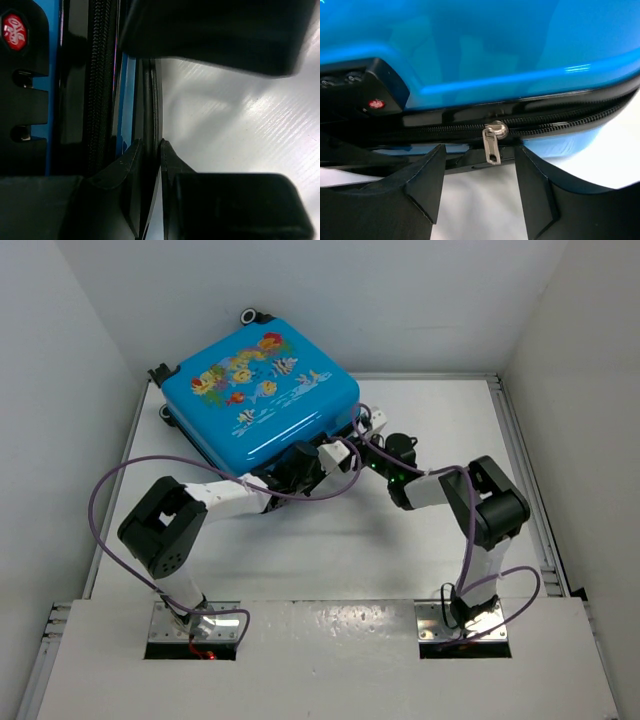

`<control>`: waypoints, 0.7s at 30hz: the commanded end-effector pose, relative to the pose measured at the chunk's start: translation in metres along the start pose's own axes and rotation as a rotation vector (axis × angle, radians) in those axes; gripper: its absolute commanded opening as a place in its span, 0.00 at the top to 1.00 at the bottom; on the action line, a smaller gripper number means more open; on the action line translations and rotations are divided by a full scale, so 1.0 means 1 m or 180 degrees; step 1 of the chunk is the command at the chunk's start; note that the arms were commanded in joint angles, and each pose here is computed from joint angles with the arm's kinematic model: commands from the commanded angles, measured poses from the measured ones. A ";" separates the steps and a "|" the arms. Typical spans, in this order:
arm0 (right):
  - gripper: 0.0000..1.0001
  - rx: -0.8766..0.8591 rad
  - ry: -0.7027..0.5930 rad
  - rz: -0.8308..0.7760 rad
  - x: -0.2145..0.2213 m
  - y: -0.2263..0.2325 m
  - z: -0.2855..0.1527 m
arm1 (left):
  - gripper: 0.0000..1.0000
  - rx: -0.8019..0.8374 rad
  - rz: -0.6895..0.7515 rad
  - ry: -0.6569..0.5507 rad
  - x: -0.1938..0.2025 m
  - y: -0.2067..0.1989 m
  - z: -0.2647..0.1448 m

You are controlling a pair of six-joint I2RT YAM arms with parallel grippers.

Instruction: Pack the luggage

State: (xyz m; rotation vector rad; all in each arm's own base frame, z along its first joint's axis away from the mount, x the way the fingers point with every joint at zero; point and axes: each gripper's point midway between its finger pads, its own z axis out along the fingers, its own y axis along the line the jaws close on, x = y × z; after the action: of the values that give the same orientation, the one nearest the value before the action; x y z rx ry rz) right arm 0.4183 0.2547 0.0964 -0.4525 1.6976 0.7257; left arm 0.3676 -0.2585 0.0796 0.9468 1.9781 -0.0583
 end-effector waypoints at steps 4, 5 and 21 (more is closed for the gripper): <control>0.47 0.0264 -0.0333 -0.0339 -0.025 -0.003 0.022 | 1.00 0.0132 -0.0185 0.0806 0.081 -0.011 -0.009; 0.50 0.0415 -0.0347 -0.0350 -0.023 -0.012 0.022 | 1.00 0.0132 -0.0185 0.0806 0.081 -0.011 -0.009; 1.00 0.0745 -0.0486 -0.0401 -0.052 -0.027 0.011 | 1.00 -0.0020 -0.0119 0.0872 0.086 -0.002 -0.013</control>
State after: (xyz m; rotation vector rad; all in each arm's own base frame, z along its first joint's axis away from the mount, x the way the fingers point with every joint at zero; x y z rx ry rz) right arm 0.4288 0.2605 0.0889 -0.4316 1.6862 0.5358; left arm 0.3703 -0.2549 0.0796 0.9225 1.9829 -0.0618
